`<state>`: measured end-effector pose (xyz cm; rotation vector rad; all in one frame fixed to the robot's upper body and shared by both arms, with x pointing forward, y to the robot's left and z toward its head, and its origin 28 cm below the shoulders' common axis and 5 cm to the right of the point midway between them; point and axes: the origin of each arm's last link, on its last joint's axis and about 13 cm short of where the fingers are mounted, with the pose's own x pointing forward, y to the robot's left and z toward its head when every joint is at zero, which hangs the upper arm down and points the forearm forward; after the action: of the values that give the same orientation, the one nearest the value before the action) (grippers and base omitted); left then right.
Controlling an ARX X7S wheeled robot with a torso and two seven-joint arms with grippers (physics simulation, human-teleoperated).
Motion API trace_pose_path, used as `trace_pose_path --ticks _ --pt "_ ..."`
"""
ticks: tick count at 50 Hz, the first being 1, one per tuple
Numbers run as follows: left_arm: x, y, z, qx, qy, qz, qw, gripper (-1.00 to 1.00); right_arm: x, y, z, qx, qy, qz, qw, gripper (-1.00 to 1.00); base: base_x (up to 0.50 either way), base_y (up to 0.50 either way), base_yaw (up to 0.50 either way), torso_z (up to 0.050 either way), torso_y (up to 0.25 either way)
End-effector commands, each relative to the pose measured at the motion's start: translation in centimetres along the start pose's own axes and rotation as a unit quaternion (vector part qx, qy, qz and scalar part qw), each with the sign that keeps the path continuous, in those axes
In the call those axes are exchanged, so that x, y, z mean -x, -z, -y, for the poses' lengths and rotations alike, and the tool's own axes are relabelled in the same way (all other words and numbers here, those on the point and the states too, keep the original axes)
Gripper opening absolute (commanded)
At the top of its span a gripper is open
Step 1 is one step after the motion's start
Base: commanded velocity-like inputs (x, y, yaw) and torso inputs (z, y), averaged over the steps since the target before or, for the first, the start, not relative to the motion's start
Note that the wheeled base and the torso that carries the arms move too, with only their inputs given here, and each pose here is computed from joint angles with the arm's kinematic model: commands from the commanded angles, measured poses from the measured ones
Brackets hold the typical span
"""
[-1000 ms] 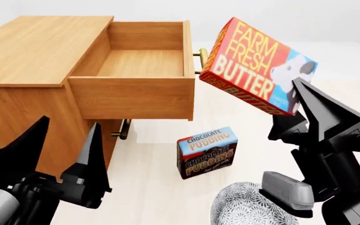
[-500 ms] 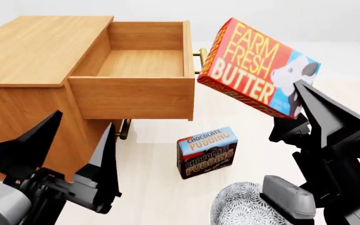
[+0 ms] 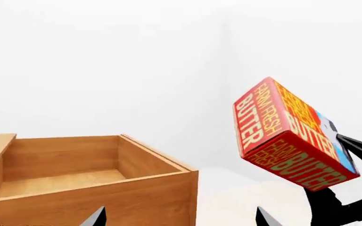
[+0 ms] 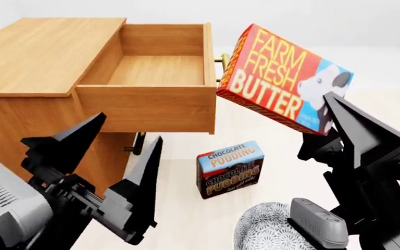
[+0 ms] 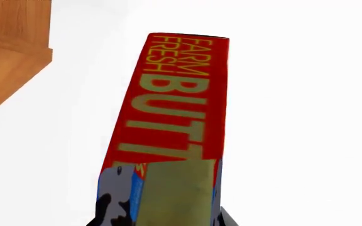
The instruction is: Put the butter at the front in the top drawer of the cabinet and close it.
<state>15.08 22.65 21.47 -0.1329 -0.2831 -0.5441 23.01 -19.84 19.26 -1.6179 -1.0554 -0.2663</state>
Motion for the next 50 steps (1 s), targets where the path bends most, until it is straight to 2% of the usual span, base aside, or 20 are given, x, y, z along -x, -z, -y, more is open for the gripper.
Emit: trace_pose_path --ticks 1,4,9,11,16,20,25,29,33,39,50 --pt "-1.1 -0.8 0.1 0.041 0.047 -0.055 0.997 1.00 -0.1 0.2 0.6 0.002 0.028 -0.005 1.000 -1.00 0.00 0.00 0.00 0.000 0.010" --pt "-1.5 -1.3 0.0 0.083 0.071 -0.094 0.990 1.00 0.0 0.2 0.6 0.002 0.027 -0.005 1.000 -1.00 0.00 0.00 0.00 0.003 0.000" --pt "-1.6 -2.2 0.0 0.103 0.096 -0.139 0.980 1.00 0.0 0.2 0.7 0.003 0.025 -0.005 1.000 -1.00 0.00 0.00 0.00 0.000 0.000" --pt "-1.6 -2.7 -0.1 0.138 0.116 -0.148 0.972 1.00 0.0 0.2 0.6 0.003 0.024 -0.005 1.000 -1.00 0.00 0.00 0.00 0.000 0.000" --pt "-1.8 -3.7 -0.6 0.199 0.162 -0.188 0.948 1.00 0.0 0.2 0.6 0.002 0.022 -0.005 1.000 -1.00 0.00 0.00 0.00 0.000 0.002" --pt "-1.6 -4.3 -0.8 0.249 0.197 -0.185 0.930 1.00 0.1 0.2 0.5 0.002 0.019 -0.007 1.000 -1.00 0.00 0.00 0.00 0.000 0.000" --pt "-1.8 -4.7 -1.0 0.316 0.241 -0.181 0.900 1.00 0.1 0.1 0.4 0.000 0.016 -0.008 1.000 -1.00 0.00 0.00 0.00 0.000 0.002" --pt "-1.6 -5.5 -0.8 0.337 0.281 -0.174 0.882 1.00 0.2 0.1 0.3 0.000 0.014 -0.008 1.000 -1.00 0.00 0.00 0.00 0.000 0.000" --pt "-1.9 -6.3 -0.8 0.367 0.298 -0.163 0.866 1.00 0.1 0.0 0.4 0.001 0.015 -0.006 1.000 -1.00 0.00 0.00 0.00 0.003 0.002" --pt "-2.7 -6.8 -1.2 0.381 0.300 -0.159 0.860 1.00 0.2 0.0 0.5 0.002 0.013 -0.004 1.000 -1.00 0.00 0.00 0.00 0.000 0.000" --pt "-5.0 -7.1 -2.2 0.409 0.276 -0.177 0.852 1.00 0.3 -0.1 0.6 0.005 0.016 0.002 1.000 -1.00 0.00 0.00 0.00 0.000 0.001"
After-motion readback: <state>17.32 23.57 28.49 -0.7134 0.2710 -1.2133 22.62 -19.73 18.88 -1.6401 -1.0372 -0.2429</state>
